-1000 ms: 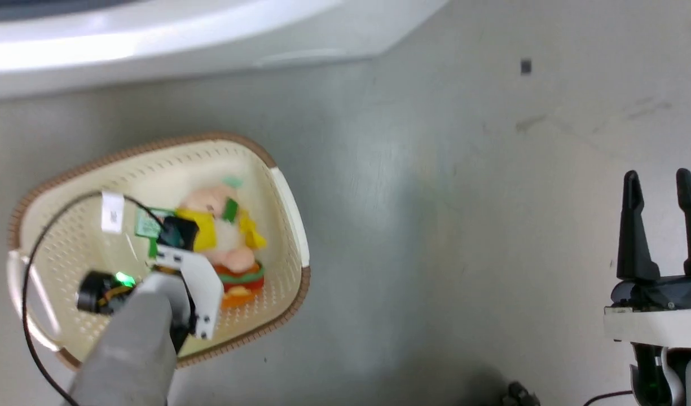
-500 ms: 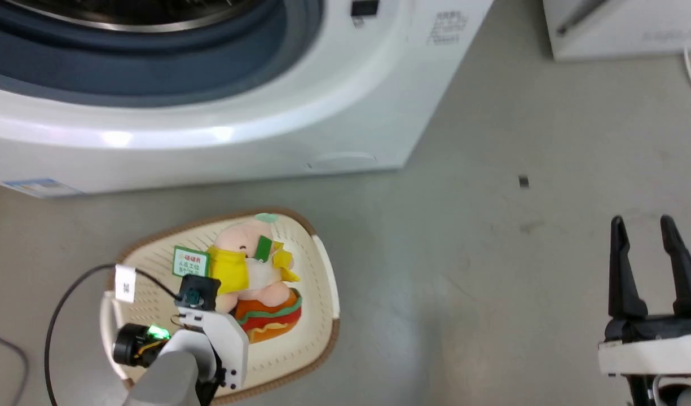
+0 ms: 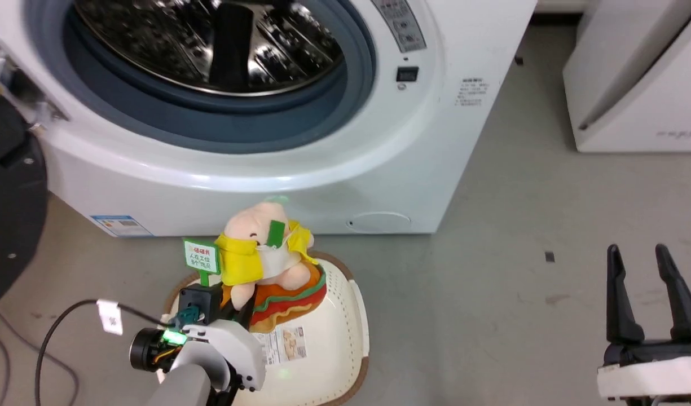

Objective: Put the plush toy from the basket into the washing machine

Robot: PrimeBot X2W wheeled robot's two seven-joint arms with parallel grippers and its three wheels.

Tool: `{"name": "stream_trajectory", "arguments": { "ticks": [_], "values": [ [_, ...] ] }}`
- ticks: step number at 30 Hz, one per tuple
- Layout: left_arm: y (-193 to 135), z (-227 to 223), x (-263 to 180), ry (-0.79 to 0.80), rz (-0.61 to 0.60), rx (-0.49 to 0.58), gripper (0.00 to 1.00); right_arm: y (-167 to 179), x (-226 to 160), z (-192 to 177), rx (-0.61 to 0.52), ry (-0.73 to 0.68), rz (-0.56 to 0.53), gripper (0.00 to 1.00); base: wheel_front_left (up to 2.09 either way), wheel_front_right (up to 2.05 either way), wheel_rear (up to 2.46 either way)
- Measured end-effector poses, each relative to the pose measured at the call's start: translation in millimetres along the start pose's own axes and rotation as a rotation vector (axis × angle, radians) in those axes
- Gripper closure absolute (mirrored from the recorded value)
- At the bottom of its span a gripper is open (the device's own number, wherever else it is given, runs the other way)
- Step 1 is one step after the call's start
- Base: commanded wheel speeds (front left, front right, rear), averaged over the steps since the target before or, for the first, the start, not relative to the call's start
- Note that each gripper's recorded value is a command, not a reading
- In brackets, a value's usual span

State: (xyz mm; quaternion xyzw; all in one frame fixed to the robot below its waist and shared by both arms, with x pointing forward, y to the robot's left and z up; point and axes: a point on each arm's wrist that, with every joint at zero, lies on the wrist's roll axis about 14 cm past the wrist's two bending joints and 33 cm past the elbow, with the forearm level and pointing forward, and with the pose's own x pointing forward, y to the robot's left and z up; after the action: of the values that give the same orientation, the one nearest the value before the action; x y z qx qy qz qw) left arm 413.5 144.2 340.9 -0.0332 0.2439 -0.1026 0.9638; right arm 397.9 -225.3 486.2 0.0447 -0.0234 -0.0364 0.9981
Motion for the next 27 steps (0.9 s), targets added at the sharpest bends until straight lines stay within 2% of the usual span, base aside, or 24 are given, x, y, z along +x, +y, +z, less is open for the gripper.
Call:
{"name": "stream_trajectory", "arguments": {
  "ticks": [8, 14, 18, 23, 27],
  "values": [
    [-2, 62, -16, -0.23, 0.014, -0.01, 1.0, 5, -6, 5, 0.005, -0.01, 0.016, 0.0, 0.0, 0.0, 0.0],
    [-2, 103, -12, -0.352, -0.005, 0.024, 1.0, 2, -6, -2, 0.005, 0.01, 0.005, 0.0, 0.0, 0.0, 0.0],
    [4, 123, 0, -0.382, -0.008, 0.052, 1.0, -1, -3, -7, 0.003, 0.021, -0.002, 0.0, 0.0, 0.0, 0.0],
    [20, 181, 32, -0.451, 0.0, 0.122, 1.0, -6, 8, -12, 0.01, 0.024, -0.021, 0.0, 0.0, 0.0, 0.0],
    [32, 210, 64, -0.444, 0.005, 0.173, 1.0, -15, 14, -24, 0.01, 0.049, -0.049, 0.0, 0.0, 0.0, 0.0]
  ]
}}
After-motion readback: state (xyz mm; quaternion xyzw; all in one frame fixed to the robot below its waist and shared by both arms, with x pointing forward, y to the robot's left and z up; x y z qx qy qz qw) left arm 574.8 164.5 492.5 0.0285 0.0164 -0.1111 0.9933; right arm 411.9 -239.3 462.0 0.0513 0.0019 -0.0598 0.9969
